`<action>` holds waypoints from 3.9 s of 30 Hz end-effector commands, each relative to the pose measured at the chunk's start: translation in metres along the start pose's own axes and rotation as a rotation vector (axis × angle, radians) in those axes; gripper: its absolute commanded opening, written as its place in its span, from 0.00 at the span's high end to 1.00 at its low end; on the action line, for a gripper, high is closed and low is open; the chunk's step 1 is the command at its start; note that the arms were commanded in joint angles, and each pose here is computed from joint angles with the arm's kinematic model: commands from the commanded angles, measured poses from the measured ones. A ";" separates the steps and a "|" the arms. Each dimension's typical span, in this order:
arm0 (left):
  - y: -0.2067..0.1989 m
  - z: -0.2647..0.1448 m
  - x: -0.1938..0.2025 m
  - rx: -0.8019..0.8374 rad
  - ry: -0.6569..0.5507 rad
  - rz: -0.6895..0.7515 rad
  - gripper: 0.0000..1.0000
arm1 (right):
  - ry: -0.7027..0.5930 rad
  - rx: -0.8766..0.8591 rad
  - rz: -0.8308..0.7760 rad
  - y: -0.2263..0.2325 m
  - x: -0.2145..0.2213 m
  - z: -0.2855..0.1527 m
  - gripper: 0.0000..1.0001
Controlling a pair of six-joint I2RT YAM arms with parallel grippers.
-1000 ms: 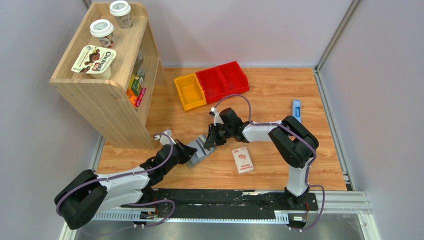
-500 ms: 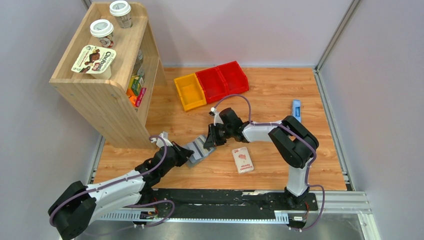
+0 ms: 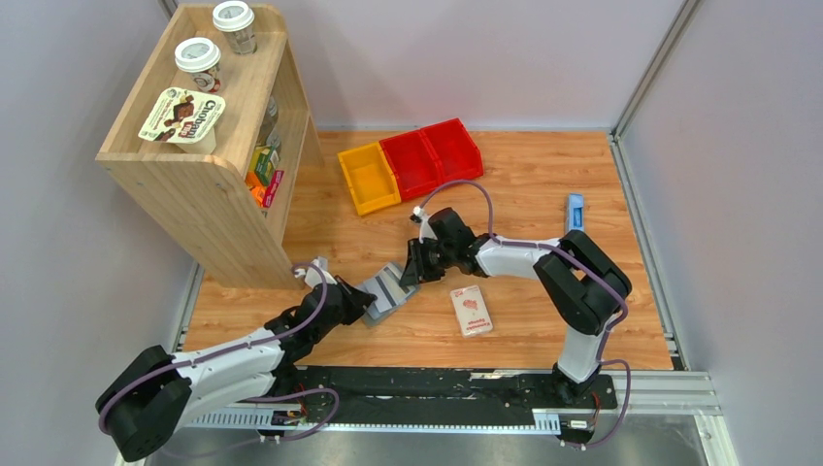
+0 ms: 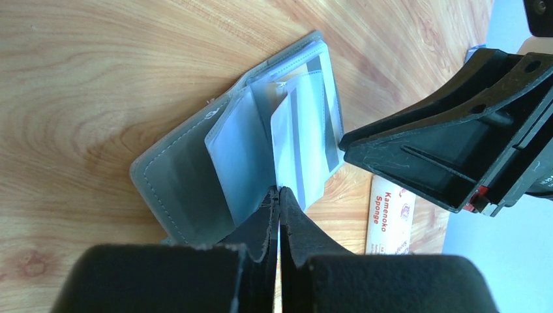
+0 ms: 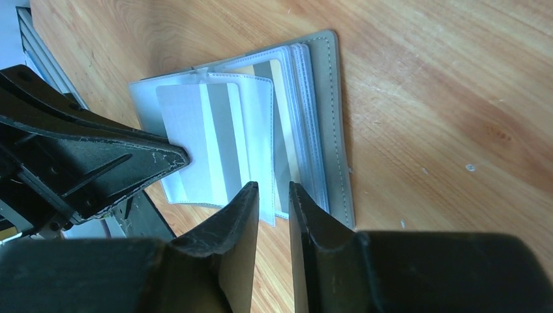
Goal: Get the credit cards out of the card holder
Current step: Remove the credit card from the card holder.
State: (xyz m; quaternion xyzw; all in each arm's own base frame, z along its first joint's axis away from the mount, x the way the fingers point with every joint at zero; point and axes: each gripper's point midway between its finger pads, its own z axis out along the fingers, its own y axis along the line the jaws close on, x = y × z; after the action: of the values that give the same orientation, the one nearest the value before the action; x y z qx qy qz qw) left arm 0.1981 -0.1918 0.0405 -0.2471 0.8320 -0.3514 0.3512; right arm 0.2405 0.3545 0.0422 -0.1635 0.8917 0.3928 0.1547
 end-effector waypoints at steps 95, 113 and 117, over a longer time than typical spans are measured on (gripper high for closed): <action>-0.148 -0.038 -0.063 -0.021 -0.150 1.079 1.00 | -0.543 0.010 0.214 0.096 -0.107 -0.136 0.34; -0.167 -0.025 -0.044 -0.054 -0.159 1.210 1.00 | -0.406 0.104 0.240 0.091 -0.089 -0.090 0.42; -0.167 -0.022 -0.041 -0.065 -0.153 1.234 1.00 | -0.411 0.134 0.237 0.084 -0.087 -0.088 0.55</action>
State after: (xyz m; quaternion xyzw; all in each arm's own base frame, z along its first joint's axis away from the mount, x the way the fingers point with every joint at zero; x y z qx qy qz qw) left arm 0.2288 -0.2517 0.1755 0.2442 0.8185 -0.0418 0.5184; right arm 0.2632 0.3552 0.1762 0.0274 0.8840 0.3769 0.2752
